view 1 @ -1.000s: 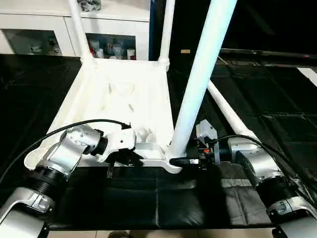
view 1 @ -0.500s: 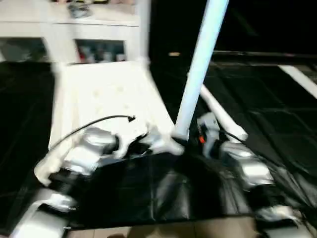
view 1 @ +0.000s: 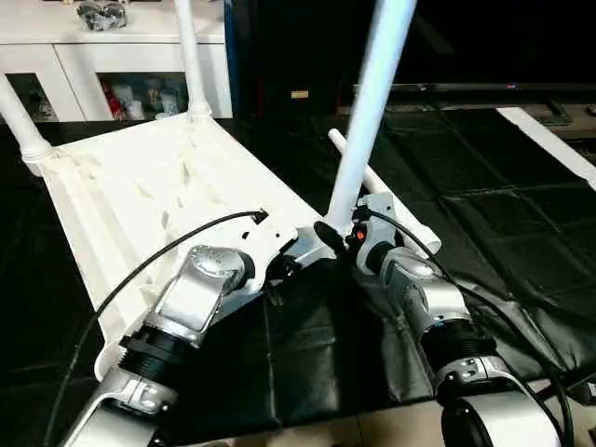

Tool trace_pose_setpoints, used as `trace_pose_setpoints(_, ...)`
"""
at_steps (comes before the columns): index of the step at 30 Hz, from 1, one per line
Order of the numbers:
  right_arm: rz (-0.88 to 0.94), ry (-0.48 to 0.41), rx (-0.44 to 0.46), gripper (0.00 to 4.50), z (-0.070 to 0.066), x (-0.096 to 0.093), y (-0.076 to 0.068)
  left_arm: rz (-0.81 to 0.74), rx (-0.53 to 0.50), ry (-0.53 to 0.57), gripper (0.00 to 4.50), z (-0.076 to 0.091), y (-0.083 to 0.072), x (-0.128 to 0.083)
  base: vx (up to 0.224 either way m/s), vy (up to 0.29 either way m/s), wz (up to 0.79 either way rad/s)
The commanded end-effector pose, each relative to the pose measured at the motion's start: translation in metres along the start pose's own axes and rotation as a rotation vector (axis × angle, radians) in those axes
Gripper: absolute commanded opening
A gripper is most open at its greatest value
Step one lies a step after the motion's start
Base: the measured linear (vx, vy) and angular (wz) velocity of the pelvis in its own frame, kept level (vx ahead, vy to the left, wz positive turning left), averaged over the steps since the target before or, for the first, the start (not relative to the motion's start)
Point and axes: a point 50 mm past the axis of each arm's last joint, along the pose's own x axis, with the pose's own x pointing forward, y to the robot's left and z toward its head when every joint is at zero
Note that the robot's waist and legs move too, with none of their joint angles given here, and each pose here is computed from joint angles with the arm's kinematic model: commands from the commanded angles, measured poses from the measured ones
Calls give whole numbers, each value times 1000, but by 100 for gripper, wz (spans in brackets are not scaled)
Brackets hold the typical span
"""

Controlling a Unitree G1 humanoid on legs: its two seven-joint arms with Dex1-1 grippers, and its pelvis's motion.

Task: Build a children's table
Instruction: Rotate leg to tighten

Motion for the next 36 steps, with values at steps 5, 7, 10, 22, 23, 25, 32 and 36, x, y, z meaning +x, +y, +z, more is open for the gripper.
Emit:
trace_pose_setpoints(5,160,40,-36,422,-19,-23,-6,-63,154,-91,0,21,8,-9,0,0,0)
trace_pose_setpoints(7,220,18,-74,441,-14,-37,-14,-92,174,-84,0,18,12,-13,0,0,0)
trace_pose_setpoints(10,286,5,-111,447,-8,-56,-25,-151,217,-74,0,13,15,-19,0,0,0)
trace_pose_setpoints(22,550,101,-342,447,12,-95,-41,-499,384,19,0,-12,17,-44,0,0,0)
trace_pose_setpoints(23,563,109,-356,447,12,-95,-40,-515,388,25,0,-13,17,-44,0,0,0)
trace_pose_setpoints(25,611,133,-387,447,12,-92,-35,-559,415,47,0,-16,15,-45,0,0,0)
trace_pose_setpoints(32,741,194,-429,447,7,-84,-22,-617,458,58,0,-15,11,-39,0,0,0)
trace_pose_setpoints(36,818,234,-441,447,6,-82,-17,-624,480,61,0,-14,12,-36,0,0,0)
